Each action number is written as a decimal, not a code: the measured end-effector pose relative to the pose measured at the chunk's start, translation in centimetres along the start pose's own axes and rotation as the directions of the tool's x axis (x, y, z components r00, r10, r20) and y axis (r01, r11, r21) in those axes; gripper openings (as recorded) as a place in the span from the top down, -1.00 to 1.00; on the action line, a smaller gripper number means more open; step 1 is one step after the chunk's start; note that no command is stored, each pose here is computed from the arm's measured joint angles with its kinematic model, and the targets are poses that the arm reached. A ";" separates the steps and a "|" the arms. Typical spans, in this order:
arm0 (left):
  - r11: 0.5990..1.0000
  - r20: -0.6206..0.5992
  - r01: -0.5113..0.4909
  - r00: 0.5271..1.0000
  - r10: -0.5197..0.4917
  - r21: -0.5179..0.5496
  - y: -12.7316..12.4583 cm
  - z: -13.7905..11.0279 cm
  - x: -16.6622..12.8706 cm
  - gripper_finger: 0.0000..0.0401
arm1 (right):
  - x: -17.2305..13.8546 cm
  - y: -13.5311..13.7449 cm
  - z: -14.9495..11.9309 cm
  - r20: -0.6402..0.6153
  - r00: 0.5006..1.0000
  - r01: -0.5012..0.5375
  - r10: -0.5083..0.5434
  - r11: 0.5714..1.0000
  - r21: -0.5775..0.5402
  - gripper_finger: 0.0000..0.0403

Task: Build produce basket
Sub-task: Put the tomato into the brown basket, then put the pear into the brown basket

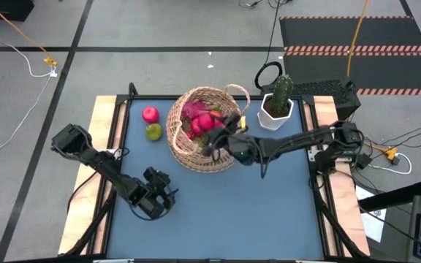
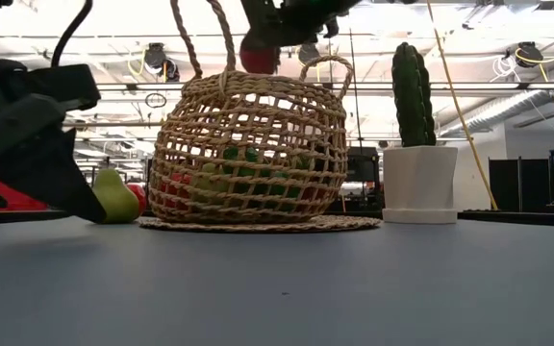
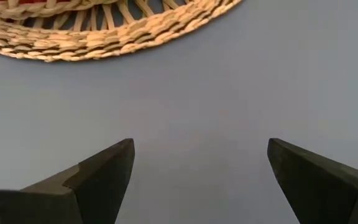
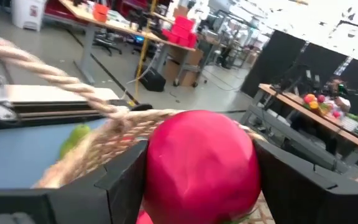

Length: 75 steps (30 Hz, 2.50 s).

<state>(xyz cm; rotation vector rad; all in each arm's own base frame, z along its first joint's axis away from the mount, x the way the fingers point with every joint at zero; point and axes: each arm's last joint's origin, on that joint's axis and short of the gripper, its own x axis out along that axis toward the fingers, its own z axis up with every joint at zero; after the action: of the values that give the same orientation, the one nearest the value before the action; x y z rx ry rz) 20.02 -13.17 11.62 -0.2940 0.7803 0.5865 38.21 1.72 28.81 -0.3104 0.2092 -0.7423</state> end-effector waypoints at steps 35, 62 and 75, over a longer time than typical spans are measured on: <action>0.994 0.052 -0.078 0.995 0.082 -0.079 3.2 0.9 -5.5 -0.83 | -8.4 4.7 2.4 0.188 0.965 -0.215 0.185 0.964 0.154 -0.44; 0.873 -0.006 -0.447 0.890 0.457 0.195 11.5 3.1 -1.2 -0.83 | -9.8 -0.7 -2.3 0.271 0.807 -0.585 0.526 0.777 0.232 0.37; 0.950 -0.206 -0.281 0.930 0.305 0.140 13.2 6.0 2.4 -0.83 | -10.5 2.5 -10.1 0.139 0.749 -0.646 0.647 0.668 0.370 0.39</action>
<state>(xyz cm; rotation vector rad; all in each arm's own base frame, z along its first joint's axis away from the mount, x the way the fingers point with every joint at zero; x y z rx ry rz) 17.00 1.10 13.46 -0.1445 1.0834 0.7990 29.26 8.70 19.35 0.1674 0.1506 -0.0525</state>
